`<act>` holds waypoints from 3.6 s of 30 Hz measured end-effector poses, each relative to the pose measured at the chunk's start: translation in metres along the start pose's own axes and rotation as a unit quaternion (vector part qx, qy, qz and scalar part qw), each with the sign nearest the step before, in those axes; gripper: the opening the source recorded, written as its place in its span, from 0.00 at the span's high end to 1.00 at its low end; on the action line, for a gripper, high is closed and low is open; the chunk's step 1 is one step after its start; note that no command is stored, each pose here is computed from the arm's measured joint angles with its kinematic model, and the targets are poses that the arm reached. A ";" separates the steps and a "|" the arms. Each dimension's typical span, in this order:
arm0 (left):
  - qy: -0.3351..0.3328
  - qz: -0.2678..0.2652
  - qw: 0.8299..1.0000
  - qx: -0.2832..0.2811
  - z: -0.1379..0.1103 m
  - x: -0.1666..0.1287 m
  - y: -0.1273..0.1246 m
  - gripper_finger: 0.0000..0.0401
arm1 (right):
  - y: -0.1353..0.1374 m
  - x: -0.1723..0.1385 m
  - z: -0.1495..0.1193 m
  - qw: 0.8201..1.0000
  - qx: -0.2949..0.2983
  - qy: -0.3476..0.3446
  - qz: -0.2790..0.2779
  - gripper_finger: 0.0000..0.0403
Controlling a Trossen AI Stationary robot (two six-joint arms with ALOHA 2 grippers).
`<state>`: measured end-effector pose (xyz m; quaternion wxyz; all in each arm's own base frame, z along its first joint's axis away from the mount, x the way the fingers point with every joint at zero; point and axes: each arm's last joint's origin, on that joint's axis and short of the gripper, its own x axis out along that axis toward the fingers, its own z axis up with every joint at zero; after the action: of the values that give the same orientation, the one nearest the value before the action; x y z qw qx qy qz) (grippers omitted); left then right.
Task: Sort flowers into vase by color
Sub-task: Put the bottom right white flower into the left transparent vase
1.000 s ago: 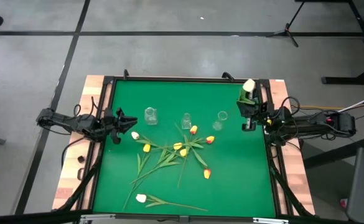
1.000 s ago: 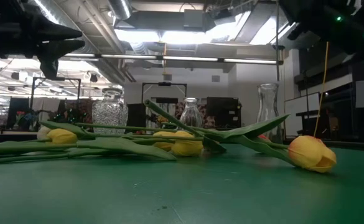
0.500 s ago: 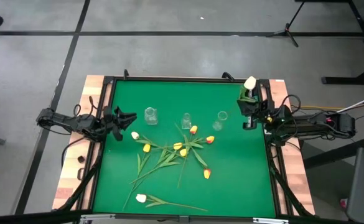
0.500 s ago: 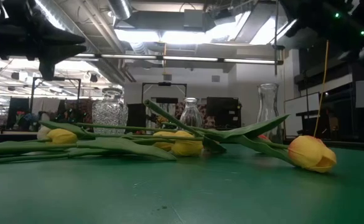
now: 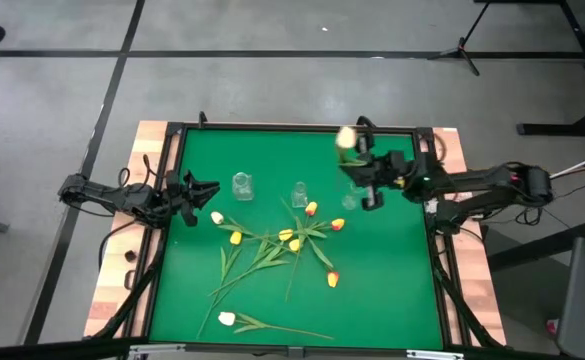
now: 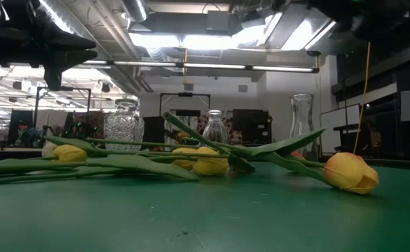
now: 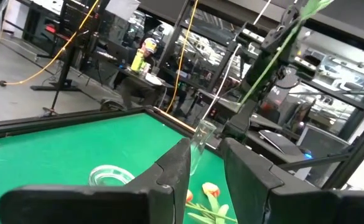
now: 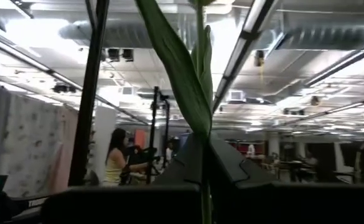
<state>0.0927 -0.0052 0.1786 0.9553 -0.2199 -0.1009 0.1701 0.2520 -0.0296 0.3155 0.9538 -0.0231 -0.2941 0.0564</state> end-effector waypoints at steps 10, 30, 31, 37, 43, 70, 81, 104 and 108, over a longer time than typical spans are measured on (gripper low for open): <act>0.000 -0.001 0.999 -0.037 0.000 0.000 0.000 0.77 | -0.007 0.056 -0.050 0.999 0.016 -0.030 0.036 0.99; -0.026 -0.025 0.999 -0.040 0.007 0.000 -0.003 0.76 | -0.017 0.117 -0.098 0.991 0.080 -0.008 0.105 0.99; -0.024 -0.032 0.999 -0.033 0.007 0.000 -0.004 0.76 | -0.017 0.117 -0.098 0.991 0.077 -0.007 0.105 0.99; -0.018 -0.082 0.996 -0.012 0.012 -0.001 -0.009 0.67 | -0.030 0.127 -0.099 0.994 0.055 -0.024 0.094 0.99; -0.011 -0.081 0.997 0.006 0.011 -0.001 -0.009 0.58 | -0.040 0.158 -0.129 0.989 0.056 -0.030 0.132 0.99; 0.040 -0.065 0.996 0.054 0.000 -0.001 -0.004 0.55 | -0.105 0.168 -0.204 0.989 0.076 -0.048 0.115 0.99; 0.043 -0.064 0.995 0.055 0.000 -0.001 -0.004 0.55 | -0.112 0.158 -0.225 0.990 0.093 -0.025 0.100 0.99; 0.044 -0.063 0.995 0.055 -0.001 -0.001 -0.004 0.55 | -0.118 0.157 -0.237 0.987 0.126 0.041 0.088 0.87; 0.045 -0.063 0.996 0.053 -0.001 -0.001 -0.004 0.55 | -0.121 0.157 -0.237 0.986 0.142 0.043 0.078 0.85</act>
<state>0.0933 -0.0091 0.1798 0.9780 -0.1695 -0.0626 0.1045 0.5257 -0.1331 0.2162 0.9517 0.0871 -0.2394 0.1712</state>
